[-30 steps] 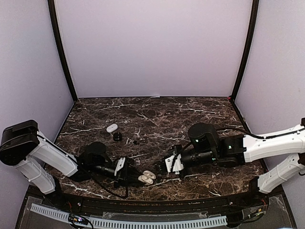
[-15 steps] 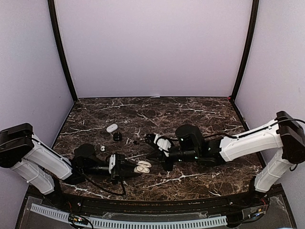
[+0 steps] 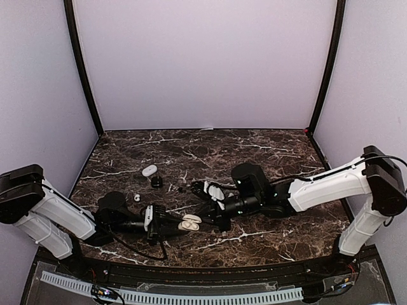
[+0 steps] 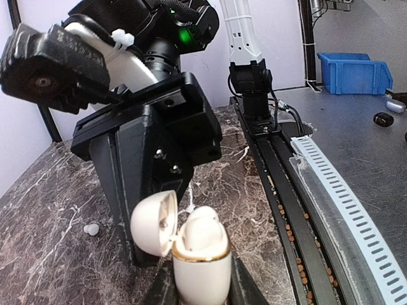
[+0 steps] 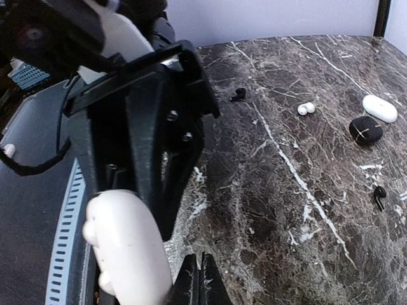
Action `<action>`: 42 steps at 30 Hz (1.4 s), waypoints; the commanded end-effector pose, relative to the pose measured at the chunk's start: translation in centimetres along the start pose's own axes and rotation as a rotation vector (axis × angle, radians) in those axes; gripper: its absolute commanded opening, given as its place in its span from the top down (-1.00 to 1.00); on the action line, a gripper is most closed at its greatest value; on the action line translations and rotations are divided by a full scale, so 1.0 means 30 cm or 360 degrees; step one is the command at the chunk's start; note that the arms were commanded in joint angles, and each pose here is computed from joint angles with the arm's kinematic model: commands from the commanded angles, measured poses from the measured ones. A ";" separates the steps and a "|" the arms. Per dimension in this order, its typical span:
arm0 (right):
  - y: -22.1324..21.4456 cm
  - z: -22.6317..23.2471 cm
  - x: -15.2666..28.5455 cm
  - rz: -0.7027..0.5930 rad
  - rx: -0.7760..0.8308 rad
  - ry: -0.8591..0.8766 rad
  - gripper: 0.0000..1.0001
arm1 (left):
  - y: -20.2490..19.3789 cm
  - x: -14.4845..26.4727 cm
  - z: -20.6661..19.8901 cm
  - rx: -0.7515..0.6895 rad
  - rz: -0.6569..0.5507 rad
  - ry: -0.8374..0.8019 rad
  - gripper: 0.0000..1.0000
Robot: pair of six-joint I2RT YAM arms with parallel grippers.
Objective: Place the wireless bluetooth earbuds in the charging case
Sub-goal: Close the charging case with the earbuds, then place the charging case with the earbuds at the center of the board.
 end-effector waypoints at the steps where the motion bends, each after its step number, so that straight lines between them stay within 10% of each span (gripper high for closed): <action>1: 0.093 0.092 0.072 -0.0210 0.0201 0.0189 1.00 | 0.036 -0.009 0.016 0.0012 -0.0034 0.0012 0.74; 18: 0.119 -0.051 0.249 -0.0549 0.0101 -0.0534 0.99 | 0.061 0.011 0.075 0.0113 0.0002 0.0229 0.74; 29: 0.103 -0.143 0.461 -0.0781 0.0050 -0.1058 -0.61 | 0.108 0.015 0.172 0.0394 0.0073 0.0466 0.74; 42: -0.085 -0.219 0.477 -0.0851 -0.0129 -0.1350 -0.65 | 0.120 -0.094 0.509 0.1221 0.0230 0.0734 0.74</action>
Point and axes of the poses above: each gripper's point midway between its finger pads, its own x axis back along the fingers, its own z axis along the line the jaws close on, y = z × x, the point moved 7 cm from there along x, back along the fingers, and after that the axes turned 7 degrees about -x, right-handed, at the moved point
